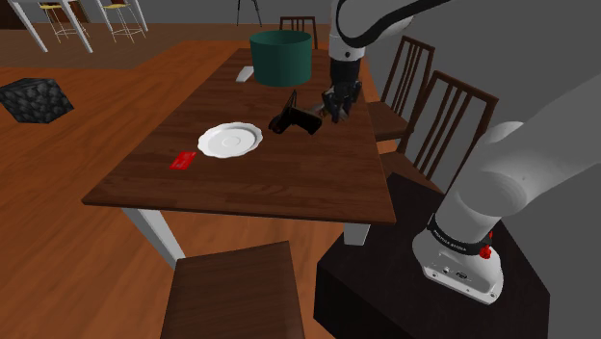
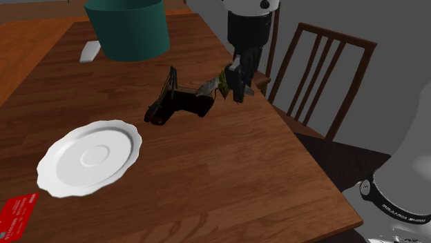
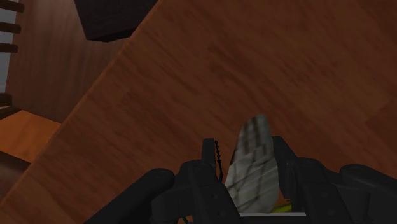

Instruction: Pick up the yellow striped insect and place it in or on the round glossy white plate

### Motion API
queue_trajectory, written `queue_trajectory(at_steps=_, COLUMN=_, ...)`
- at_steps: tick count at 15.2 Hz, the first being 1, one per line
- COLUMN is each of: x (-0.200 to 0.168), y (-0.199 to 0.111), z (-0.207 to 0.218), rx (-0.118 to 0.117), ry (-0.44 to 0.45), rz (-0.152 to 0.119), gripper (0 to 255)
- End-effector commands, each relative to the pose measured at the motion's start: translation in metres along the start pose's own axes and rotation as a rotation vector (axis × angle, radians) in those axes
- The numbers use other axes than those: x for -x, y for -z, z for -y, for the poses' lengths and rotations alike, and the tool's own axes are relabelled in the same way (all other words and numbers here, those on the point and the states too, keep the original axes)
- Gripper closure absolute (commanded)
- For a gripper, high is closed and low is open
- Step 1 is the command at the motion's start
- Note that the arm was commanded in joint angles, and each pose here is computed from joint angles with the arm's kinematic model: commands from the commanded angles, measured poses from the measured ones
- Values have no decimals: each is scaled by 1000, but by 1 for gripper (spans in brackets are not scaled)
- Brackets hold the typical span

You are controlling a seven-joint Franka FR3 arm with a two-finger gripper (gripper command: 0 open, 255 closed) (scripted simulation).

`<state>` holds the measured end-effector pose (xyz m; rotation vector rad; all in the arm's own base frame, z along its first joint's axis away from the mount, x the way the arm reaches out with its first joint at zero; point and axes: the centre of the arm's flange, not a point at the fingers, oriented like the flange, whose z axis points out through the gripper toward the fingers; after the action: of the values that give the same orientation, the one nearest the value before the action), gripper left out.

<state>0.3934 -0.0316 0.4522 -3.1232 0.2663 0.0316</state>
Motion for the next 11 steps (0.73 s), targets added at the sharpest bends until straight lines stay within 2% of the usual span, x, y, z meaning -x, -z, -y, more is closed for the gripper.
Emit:
queue_trajectory(at_steps=1, x=-13, y=1, z=16, rx=0, ry=0, rz=0, gripper=255)
queue_trajectory(at_steps=11, x=-95, y=3, z=120, rx=0, ry=0, rz=0, gripper=255)
